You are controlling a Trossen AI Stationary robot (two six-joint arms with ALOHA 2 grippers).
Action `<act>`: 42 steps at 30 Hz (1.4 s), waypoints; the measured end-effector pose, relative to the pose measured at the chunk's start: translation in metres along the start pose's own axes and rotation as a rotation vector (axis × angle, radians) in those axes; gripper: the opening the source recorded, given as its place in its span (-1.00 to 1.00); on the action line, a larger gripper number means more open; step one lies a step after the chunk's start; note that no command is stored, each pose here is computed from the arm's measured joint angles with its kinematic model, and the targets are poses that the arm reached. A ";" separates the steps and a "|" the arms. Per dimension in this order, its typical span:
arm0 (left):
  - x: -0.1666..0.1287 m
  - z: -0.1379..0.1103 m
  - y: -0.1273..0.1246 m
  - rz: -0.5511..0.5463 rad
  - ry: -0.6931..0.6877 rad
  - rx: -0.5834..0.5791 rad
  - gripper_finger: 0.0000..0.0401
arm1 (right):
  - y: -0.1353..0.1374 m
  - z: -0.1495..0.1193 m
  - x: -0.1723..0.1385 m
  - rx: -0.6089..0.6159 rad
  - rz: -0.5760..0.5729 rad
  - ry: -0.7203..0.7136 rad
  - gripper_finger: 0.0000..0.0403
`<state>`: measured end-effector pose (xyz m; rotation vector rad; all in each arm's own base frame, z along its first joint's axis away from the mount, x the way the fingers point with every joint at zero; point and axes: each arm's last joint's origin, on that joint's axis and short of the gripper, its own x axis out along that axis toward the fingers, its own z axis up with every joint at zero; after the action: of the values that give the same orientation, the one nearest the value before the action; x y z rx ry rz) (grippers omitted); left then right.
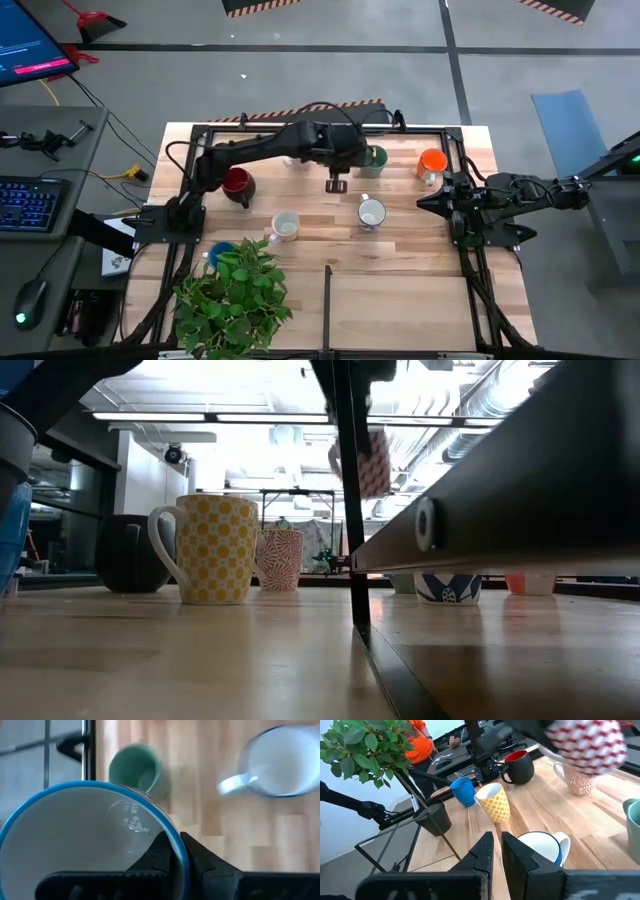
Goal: Place coffee mugs
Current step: Move the red patterned mug to the left of the blue patterned mug
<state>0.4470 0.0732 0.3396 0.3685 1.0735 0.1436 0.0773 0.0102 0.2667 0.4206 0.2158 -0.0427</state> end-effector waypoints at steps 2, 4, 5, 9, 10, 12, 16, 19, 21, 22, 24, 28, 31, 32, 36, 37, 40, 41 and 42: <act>-0.010 0.008 -0.014 0.006 -0.046 0.055 -0.95 | 0.000 0.000 0.000 0.004 0.000 0.000 -0.88; -0.017 0.011 -0.030 -0.028 -0.058 0.093 -0.95 | 0.000 0.000 0.000 0.000 -0.001 0.001 -0.88; -0.020 0.013 -0.037 -0.041 -0.066 0.108 -0.95 | 0.000 0.000 0.000 0.000 -0.003 0.000 -0.88; -0.029 0.018 -0.064 -0.103 -0.078 0.166 -0.95 | 0.000 0.000 0.002 -0.005 -0.010 0.005 -0.88; -0.029 0.019 -0.070 -0.111 -0.074 0.182 -0.95 | 0.000 0.000 0.002 -0.005 -0.010 0.006 -0.88; -0.030 0.022 -0.079 -0.123 -0.091 0.218 -0.95 | 0.000 0.000 0.002 -0.003 -0.012 0.009 -0.88; -0.033 0.023 -0.089 -0.171 -0.098 0.243 -0.95 | 0.000 -0.001 0.004 -0.006 -0.017 0.019 -0.88; -0.034 0.020 -0.093 -0.255 -0.085 0.250 -0.96 | 0.000 -0.001 0.005 -0.002 -0.019 0.026 -0.88; -0.034 0.016 -0.097 -0.289 -0.051 0.259 -0.96 | 0.001 -0.001 0.006 -0.002 -0.006 0.036 -0.88; -0.035 0.015 -0.098 -0.297 -0.039 0.264 -0.96 | 0.001 -0.001 0.006 -0.003 -0.005 0.038 -0.88; -0.036 0.012 -0.100 -0.307 -0.011 0.272 -0.96 | 0.001 -0.002 0.006 -0.003 -0.004 0.041 -0.88; -0.025 0.008 -0.106 -0.349 0.023 0.276 -0.96 | 0.001 -0.002 0.006 -0.003 -0.004 0.041 -0.88; -0.008 -0.002 -0.114 -0.394 0.095 0.287 -0.96 | 0.001 -0.002 0.006 -0.003 -0.004 0.042 -0.88; -0.001 -0.005 -0.117 -0.392 0.118 0.291 -0.96 | 0.001 -0.002 0.006 -0.003 -0.005 0.042 -0.88; 0.013 -0.012 -0.123 -0.404 0.154 0.280 -0.96 | 0.001 -0.002 0.006 -0.004 -0.005 0.043 -0.88; 0.018 -0.013 -0.125 -0.405 0.156 0.278 -0.96 | 0.001 -0.002 0.006 -0.004 -0.005 0.043 -0.88; 0.034 -0.017 -0.131 -0.403 0.142 0.267 -0.96 | 0.001 -0.002 0.006 -0.004 -0.005 0.043 -0.88; 0.039 -0.018 -0.133 -0.404 0.134 0.262 -0.96 | 0.001 -0.002 0.006 -0.004 -0.005 0.043 -0.88; 0.043 -0.019 -0.135 -0.406 0.131 0.258 -0.96 | 0.001 -0.002 0.006 -0.004 -0.005 0.044 -0.88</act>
<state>0.4419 -0.0352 0.2472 0.3678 1.2794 -0.3389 0.0833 0.0119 0.2640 0.4174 0.2602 -0.0384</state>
